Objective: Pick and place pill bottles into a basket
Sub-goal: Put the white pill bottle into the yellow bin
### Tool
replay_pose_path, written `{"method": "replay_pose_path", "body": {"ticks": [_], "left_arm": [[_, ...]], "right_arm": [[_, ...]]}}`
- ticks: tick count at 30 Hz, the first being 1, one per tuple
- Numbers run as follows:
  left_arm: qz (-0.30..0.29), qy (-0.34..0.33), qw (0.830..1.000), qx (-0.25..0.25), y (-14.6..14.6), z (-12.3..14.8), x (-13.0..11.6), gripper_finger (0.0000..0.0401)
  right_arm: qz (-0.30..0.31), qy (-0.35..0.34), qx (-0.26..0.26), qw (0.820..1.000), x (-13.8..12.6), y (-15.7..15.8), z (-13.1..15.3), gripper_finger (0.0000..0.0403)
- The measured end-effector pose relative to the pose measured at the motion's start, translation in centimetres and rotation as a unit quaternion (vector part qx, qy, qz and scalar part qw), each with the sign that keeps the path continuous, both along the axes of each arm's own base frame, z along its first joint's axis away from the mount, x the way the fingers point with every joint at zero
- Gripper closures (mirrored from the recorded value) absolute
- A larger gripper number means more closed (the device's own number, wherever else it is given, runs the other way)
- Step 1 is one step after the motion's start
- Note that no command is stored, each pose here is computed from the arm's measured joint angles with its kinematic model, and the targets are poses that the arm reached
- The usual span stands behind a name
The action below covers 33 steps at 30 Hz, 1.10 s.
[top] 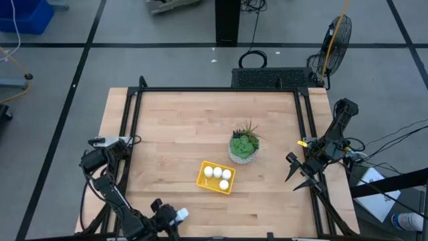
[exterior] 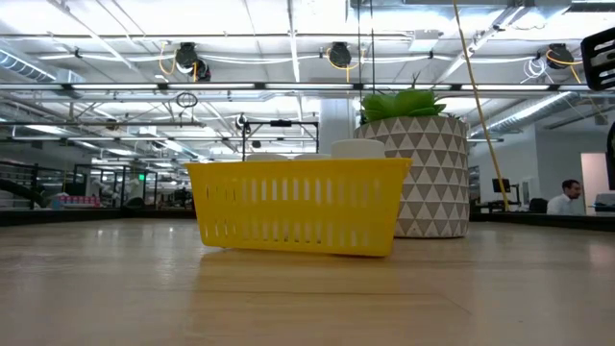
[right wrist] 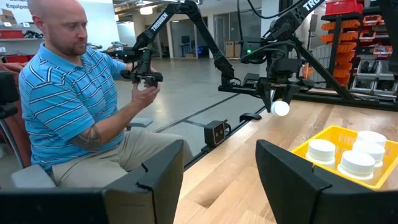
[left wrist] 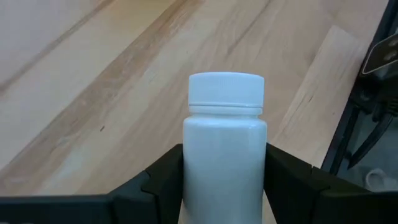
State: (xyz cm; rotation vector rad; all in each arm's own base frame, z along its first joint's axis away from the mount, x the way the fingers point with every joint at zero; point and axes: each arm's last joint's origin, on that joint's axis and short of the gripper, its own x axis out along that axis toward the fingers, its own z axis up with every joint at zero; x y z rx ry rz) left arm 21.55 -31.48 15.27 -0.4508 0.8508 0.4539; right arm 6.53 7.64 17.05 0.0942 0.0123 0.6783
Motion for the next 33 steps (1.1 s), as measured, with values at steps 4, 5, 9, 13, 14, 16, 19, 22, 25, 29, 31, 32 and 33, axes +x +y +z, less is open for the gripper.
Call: {"method": "replay_pose_path", "body": {"ticks": [4,5,9,13,14,16,19,22,25,29,31,32,33], "left_arm": [[-0.011,-0.008,1.0,0.01,-0.04,0.05,0.11,0.0217],[-0.011,-0.008,1.0,0.01,-0.05,0.06,0.12,0.0216],[-0.011,-0.009,1.0,0.009,-0.07,0.07,0.13,0.0204],[-0.011,-0.01,1.0,0.008,-0.1,0.07,0.15,0.0207],[-0.012,-0.01,1.0,0.008,-0.1,0.07,0.15,0.021],[-0.012,-0.01,1.0,0.008,-0.1,0.07,0.15,0.0215],[-0.014,-0.009,1.0,0.01,-0.09,0.07,0.15,0.0214],[-0.015,-0.009,1.0,0.01,-0.09,0.07,0.15,0.0204],[-0.015,-0.009,1.0,0.01,-0.1,0.07,0.15,0.0203],[-0.015,-0.008,1.0,0.009,-0.11,0.07,0.15,0.0214],[-0.015,-0.008,1.0,0.009,-0.11,0.07,0.15,0.0215],[-0.015,-0.008,1.0,0.009,-0.11,0.07,0.15,0.0214],[-0.015,-0.008,1.0,0.009,-0.11,0.07,0.15,0.0211]], "right_arm": [[0.0,0.0,0.0,1.0,0.0,0.0,0.0,0.0209],[0.0,0.0,0.0,1.0,0.0,0.0,0.0,0.0209],[0.0,0.0,0.0,1.0,0.0,0.0,0.0,0.0209],[0.0,0.0,0.0,1.0,0.0,0.0,0.0,0.0209],[0.0,0.0,0.0,1.0,0.0,0.0,0.0,0.0209],[0.0,0.0,0.0,1.0,0.0,0.0,0.0,0.0209],[0.0,0.0,0.0,1.0,0.0,0.0,0.0,0.0209],[0.0,0.0,0.0,1.0,0.0,0.0,0.0,0.0209],[0.0,0.0,0.0,1.0,0.0,0.0,0.0,0.0209],[0.0,0.0,0.0,1.0,0.0,0.0,0.0,0.0209],[0.0,0.0,0.0,1.0,0.0,0.0,0.0,0.0209],[0.0,0.0,0.0,1.0,0.0,0.0,0.0,0.0209],[0.0,0.0,0.0,1.0,0.0,0.0,0.0,0.0209]]}}
